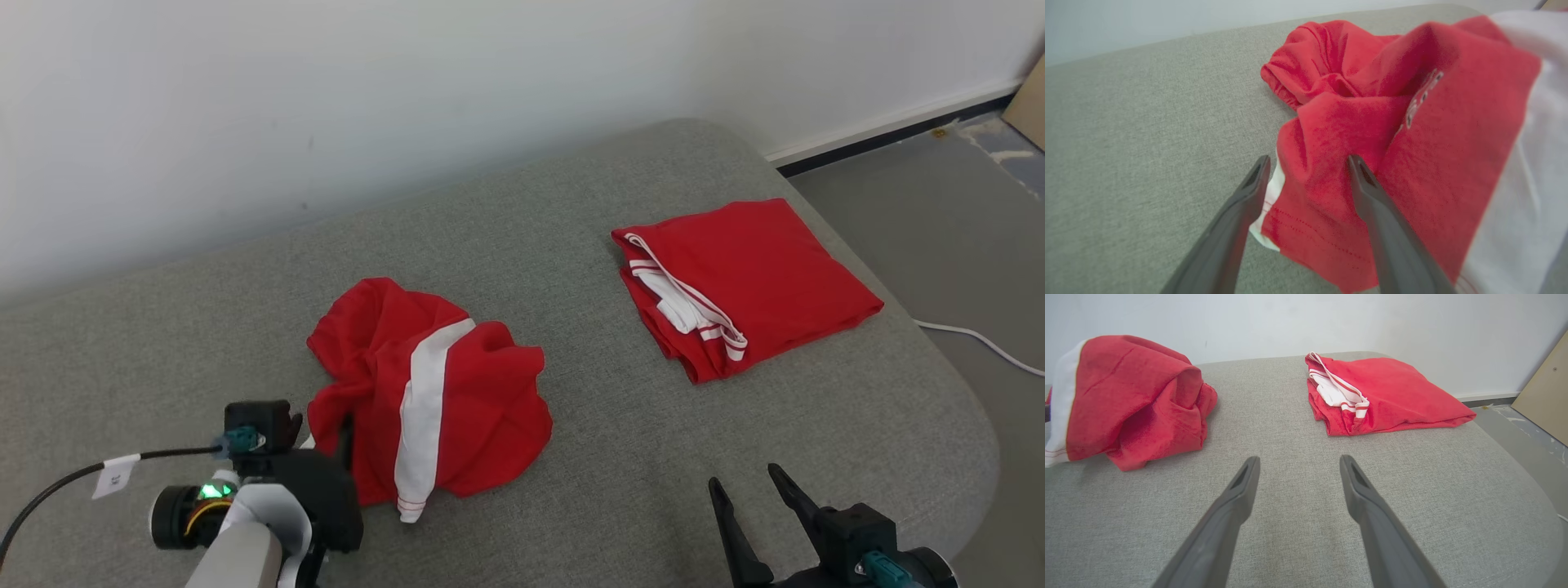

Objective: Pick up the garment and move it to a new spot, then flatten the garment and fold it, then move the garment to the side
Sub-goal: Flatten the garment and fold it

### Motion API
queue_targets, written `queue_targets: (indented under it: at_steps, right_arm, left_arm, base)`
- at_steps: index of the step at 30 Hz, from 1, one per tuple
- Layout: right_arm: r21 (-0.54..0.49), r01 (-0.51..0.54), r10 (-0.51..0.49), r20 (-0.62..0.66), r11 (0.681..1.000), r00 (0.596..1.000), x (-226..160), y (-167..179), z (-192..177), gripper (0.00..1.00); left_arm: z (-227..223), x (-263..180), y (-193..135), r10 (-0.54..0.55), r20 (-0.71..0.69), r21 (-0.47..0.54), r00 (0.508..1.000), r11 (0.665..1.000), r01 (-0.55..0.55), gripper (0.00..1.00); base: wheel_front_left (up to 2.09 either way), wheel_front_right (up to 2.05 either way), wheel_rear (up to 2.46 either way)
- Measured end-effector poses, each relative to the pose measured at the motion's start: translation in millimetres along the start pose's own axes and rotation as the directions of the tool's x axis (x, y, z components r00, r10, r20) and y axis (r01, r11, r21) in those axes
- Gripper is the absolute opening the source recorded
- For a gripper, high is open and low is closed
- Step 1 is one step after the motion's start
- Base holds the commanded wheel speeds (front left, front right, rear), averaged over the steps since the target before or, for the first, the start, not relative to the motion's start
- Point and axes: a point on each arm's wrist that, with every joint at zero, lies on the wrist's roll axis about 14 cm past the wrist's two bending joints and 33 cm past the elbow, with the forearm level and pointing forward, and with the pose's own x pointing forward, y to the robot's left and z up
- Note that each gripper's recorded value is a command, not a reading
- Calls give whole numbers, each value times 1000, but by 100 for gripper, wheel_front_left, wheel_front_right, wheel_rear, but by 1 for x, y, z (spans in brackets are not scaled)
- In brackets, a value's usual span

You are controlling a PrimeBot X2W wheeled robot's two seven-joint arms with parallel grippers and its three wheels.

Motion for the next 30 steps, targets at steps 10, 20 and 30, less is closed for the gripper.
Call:
queue_targets:
  at_steps: [10,20,30]
  right_arm:
    - [-8,-33,33,-3,999,999,4,8,0,100]
    - [-26,-91,91,23,996,996,7,22,7,100]
    - [-44,-208,209,19,977,978,19,58,11,100]
  left_arm:
    - [93,4,-29,-46,331,9,943,999,45,0]
    - [243,-86,-54,-59,790,-20,610,992,122,0]
    - [44,-100,-42,73,429,-257,900,965,44,0]
  base:
    - [0,0,0]
    - [0,0,0]
    - [0,0,0]
